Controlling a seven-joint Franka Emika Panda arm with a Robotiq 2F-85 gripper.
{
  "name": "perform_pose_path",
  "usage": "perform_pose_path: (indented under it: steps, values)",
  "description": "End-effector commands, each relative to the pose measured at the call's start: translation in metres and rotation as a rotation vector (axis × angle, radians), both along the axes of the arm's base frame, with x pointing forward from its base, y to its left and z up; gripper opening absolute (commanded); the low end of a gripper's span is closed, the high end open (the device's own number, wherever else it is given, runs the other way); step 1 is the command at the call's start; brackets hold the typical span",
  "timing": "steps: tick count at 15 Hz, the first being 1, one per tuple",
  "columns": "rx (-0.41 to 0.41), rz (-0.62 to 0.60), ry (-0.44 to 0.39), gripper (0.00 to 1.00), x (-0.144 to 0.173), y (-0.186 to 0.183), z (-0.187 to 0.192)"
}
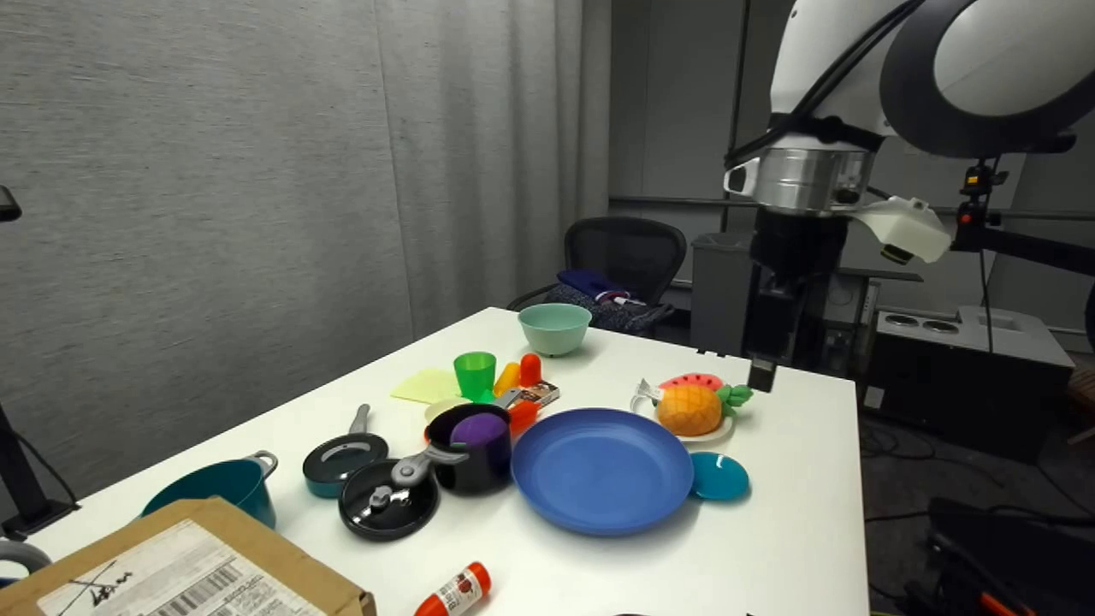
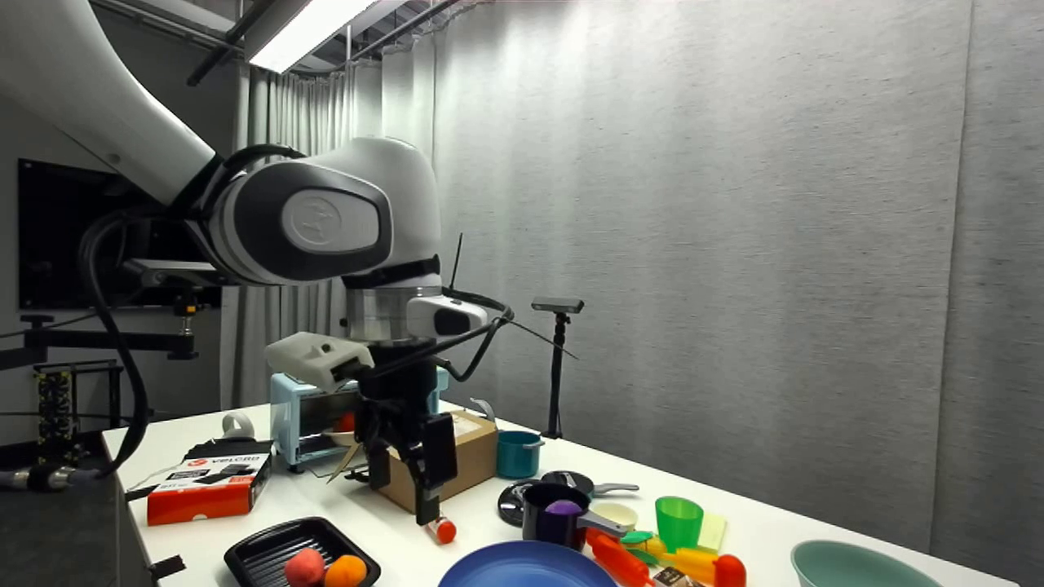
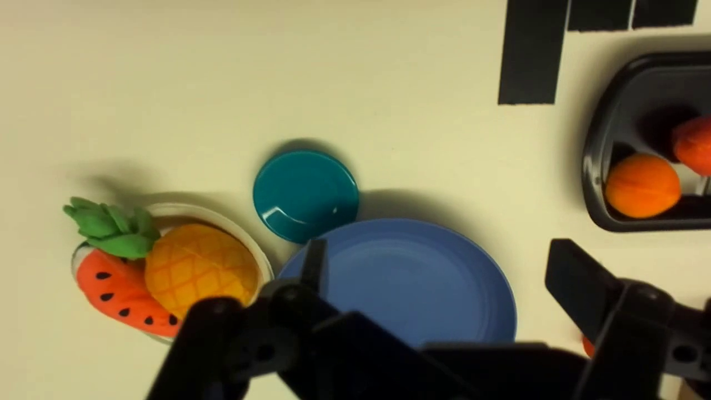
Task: Put all the plush fruit toys on the plate
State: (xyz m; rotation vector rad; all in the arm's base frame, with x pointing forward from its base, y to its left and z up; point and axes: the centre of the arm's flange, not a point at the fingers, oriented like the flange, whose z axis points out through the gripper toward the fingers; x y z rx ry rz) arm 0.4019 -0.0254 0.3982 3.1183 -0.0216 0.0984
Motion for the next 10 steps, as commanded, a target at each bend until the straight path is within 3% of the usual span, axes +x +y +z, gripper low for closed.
perform_pose_path:
  steps: [1,3,5,9,10]
  values:
    - [-0.138,0.042,0.121,1.00,0.014,-0.029,-0.010]
    - [-0.223,0.018,0.078,1.00,0.023,-0.049,-0.020]
    - [-0.254,-0.040,0.020,1.00,0.033,-0.069,-0.032]
    - [-0.159,-0.184,-0.026,1.00,0.046,-0.100,-0.053]
    - [-0.191,-0.129,-0.011,1.00,0.030,-0.088,-0.046]
